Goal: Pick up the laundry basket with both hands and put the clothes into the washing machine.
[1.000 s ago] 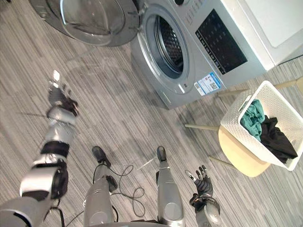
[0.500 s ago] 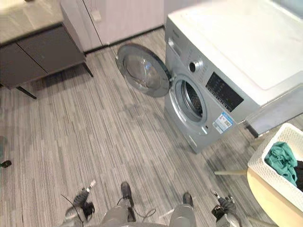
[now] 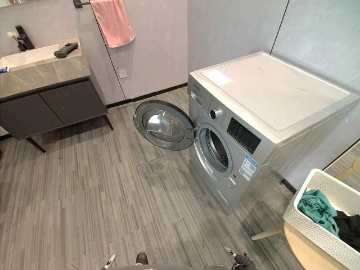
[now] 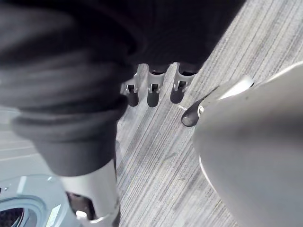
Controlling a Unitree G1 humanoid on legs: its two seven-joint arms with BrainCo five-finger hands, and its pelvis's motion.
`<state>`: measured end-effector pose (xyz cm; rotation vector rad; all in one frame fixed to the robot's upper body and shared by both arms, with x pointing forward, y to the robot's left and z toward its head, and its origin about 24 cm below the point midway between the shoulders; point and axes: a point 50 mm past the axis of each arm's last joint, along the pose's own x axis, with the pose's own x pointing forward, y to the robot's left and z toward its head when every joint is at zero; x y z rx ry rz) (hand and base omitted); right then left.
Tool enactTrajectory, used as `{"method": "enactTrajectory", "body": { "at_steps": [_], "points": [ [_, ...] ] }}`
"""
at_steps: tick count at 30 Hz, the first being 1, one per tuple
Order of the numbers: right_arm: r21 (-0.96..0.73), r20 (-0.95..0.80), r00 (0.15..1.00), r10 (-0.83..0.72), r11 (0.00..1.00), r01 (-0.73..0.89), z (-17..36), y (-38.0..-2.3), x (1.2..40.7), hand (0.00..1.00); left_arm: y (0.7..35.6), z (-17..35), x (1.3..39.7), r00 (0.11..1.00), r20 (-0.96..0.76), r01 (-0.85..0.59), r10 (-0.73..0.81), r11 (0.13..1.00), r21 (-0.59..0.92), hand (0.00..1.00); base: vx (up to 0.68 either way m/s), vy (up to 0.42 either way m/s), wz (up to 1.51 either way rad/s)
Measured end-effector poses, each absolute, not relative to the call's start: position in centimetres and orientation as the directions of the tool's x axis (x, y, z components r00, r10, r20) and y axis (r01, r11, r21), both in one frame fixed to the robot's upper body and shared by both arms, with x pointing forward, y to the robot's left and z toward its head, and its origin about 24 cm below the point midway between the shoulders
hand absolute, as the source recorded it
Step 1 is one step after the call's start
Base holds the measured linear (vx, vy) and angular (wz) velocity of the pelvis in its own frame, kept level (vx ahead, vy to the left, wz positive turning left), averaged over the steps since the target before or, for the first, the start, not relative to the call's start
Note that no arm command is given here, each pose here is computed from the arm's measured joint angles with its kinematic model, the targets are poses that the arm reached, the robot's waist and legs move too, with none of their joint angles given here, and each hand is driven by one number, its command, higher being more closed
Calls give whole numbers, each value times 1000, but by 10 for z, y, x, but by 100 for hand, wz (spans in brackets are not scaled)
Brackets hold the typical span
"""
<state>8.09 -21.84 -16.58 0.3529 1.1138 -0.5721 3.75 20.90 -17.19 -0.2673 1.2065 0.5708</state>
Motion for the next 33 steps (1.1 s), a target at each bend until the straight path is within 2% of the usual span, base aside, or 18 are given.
{"method": "enactTrajectory", "body": {
  "at_steps": [4,5,9,12,17,20,25,27,29,31,33],
  "points": [
    [-21,-906,335,-259,818,575,-164,-218,88,0,206,-171,45,264,-925,-584,273,809,71,0,67,78,-23],
    [8,-900,364,-241,824,567,-163,-211,100,0,200,-172,45,266,-929,-591,259,805,55,0,59,185,-58],
    [120,-886,436,-154,834,539,-160,-176,122,0,211,-169,50,279,-917,-592,284,803,68,0,23,128,-63],
    [155,-871,472,-136,836,527,-157,-166,128,0,211,-169,50,278,-918,-552,283,829,89,0,21,34,-100],
    [139,-850,492,-190,819,556,-154,-180,122,0,185,-165,98,397,-893,-413,212,910,33,0,145,-88,-57],
    [131,-836,504,-216,814,566,-152,-188,124,0,172,-164,106,419,-890,-399,181,917,-1,0,140,-133,-126],
    [91,-835,480,-269,793,602,-151,-206,119,0,154,-161,121,459,-878,-363,134,931,-48,0,76,-99,-81],
    [66,-858,423,-292,754,654,-155,-212,102,0,152,-161,121,466,-876,-338,125,940,-46,0,2,-159,24],
    [35,-893,331,-305,686,727,-162,-215,77,0,164,-163,110,448,-882,-318,150,948,0,0,43,-228,26],
    [27,-914,282,-292,649,760,-167,-212,69,0,179,-164,103,420,-889,-319,180,947,42,0,91,-322,-49],
    [-11,-908,258,-330,634,773,-165,-229,65,0,173,-168,93,383,-909,-330,165,943,33,0,77,-298,-59]
  ]
}}
